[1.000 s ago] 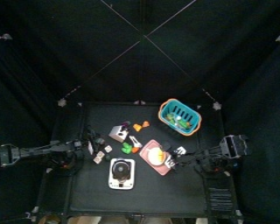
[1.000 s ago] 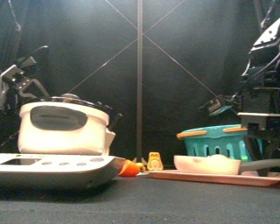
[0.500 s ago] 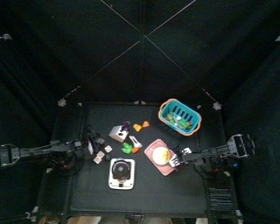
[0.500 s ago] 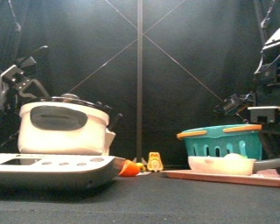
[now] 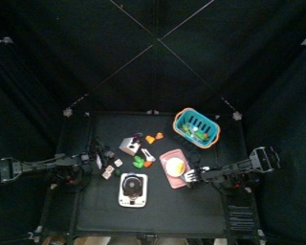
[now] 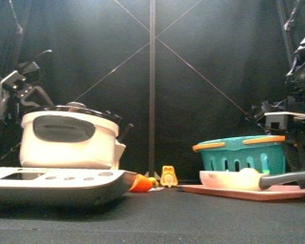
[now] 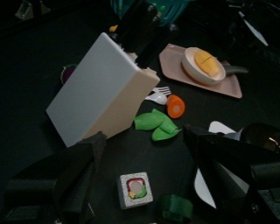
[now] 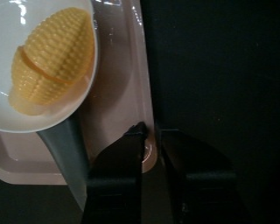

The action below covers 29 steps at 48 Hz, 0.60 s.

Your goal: Straighten plate vertically

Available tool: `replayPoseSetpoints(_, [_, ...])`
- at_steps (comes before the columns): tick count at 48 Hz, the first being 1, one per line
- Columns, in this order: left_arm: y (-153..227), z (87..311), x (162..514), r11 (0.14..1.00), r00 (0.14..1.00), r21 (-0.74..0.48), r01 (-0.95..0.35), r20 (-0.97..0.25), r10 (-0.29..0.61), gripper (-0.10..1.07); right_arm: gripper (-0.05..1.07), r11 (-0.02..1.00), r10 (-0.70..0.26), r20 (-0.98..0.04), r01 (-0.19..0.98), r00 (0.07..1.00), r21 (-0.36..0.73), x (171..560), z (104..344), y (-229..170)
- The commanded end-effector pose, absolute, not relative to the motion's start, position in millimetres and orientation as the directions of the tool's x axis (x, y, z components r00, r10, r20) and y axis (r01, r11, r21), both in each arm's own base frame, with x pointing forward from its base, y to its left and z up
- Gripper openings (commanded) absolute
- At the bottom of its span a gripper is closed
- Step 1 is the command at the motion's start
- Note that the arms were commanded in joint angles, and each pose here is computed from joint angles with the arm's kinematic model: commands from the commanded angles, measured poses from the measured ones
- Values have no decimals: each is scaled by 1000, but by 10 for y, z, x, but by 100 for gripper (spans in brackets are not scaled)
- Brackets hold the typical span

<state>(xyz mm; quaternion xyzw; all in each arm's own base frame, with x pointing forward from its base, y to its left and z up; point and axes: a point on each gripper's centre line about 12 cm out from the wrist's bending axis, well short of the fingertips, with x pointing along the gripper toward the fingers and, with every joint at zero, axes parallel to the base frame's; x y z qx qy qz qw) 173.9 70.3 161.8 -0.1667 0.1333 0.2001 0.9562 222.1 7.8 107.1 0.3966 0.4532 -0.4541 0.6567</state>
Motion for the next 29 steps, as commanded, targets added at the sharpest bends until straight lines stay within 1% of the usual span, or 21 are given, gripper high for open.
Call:
replayPoseSetpoints(1, [719,1666,1768,865,888,-266,-424,-307,341,104,53,241,-236,-951,960,200,142,2265,1125,148])
replayPoseSetpoints(9, [719,1667,1768,863,888,-271,-426,-307,342,104,53,164,-267,-948,978,172,131,2251,1096,214])
replayPoseSetpoints(16, [719,1667,1768,863,888,-271,-426,-307,342,104,53,100,-283,-945,985,164,141,2291,1066,284])
replayPoseSetpoints(29, [719,1667,1768,863,888,-271,-426,-307,342,104,53,0,-295,-944,988,148,155,2398,982,404])
